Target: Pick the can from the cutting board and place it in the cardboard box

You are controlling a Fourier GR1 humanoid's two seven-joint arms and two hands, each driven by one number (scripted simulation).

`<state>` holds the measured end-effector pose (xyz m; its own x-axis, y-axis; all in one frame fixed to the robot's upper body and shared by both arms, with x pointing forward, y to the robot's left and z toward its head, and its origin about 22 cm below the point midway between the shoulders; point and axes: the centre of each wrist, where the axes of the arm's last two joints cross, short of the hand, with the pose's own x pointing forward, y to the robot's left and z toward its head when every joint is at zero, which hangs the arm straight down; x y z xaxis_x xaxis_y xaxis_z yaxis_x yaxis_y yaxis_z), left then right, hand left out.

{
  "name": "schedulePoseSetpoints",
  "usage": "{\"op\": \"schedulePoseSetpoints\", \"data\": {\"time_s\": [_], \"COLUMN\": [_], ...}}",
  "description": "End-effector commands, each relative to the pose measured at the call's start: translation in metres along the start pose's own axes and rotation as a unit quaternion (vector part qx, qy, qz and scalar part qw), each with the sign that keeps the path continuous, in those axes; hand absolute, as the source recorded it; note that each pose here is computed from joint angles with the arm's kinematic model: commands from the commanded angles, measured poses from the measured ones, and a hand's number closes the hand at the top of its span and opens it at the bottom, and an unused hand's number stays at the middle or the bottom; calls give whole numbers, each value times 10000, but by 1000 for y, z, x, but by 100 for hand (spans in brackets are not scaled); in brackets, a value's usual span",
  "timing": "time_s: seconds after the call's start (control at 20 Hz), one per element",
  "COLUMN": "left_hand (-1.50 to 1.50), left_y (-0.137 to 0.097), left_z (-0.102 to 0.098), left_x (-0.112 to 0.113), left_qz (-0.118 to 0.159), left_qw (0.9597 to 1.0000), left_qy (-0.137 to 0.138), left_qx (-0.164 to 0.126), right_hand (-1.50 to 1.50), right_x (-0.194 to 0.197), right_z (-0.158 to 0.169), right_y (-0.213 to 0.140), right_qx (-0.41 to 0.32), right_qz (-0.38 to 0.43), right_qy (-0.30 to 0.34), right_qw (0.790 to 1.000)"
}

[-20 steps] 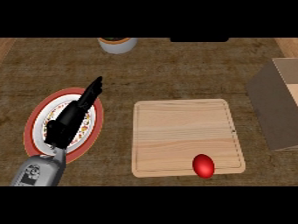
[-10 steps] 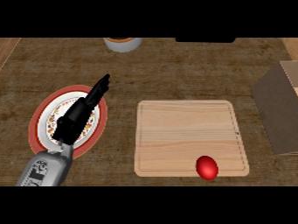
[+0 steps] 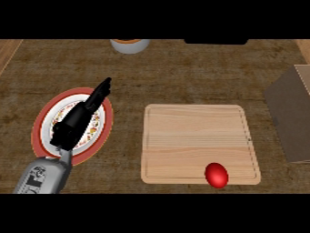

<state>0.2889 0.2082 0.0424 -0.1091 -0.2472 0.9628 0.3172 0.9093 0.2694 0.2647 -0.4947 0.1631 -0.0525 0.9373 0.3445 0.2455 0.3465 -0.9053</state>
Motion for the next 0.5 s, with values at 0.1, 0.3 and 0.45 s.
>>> {"op": "schedulePoseSetpoints", "data": {"time_s": [0.1,0.3,0.45], "left_hand": [0,0,0], "left_y": [-7,2,-1], "left_z": [-5,-4,3], "left_x": [3,5,9], "left_qz": [-21,69,84], "left_qw": [10000,10000,9999], "left_qy": [5,20,101], "left_qx": [-35,-21,-40], "right_hand": [-150,-150,-150], "right_x": [-18,-26,-15], "right_z": [-11,-30,-42], "right_y": [43,59,73], "right_qx": [651,858,637], "right_qz": [-896,-1050,-1627], "right_qy": [736,684,502], "right_qw": [9911,9884,9833]}}
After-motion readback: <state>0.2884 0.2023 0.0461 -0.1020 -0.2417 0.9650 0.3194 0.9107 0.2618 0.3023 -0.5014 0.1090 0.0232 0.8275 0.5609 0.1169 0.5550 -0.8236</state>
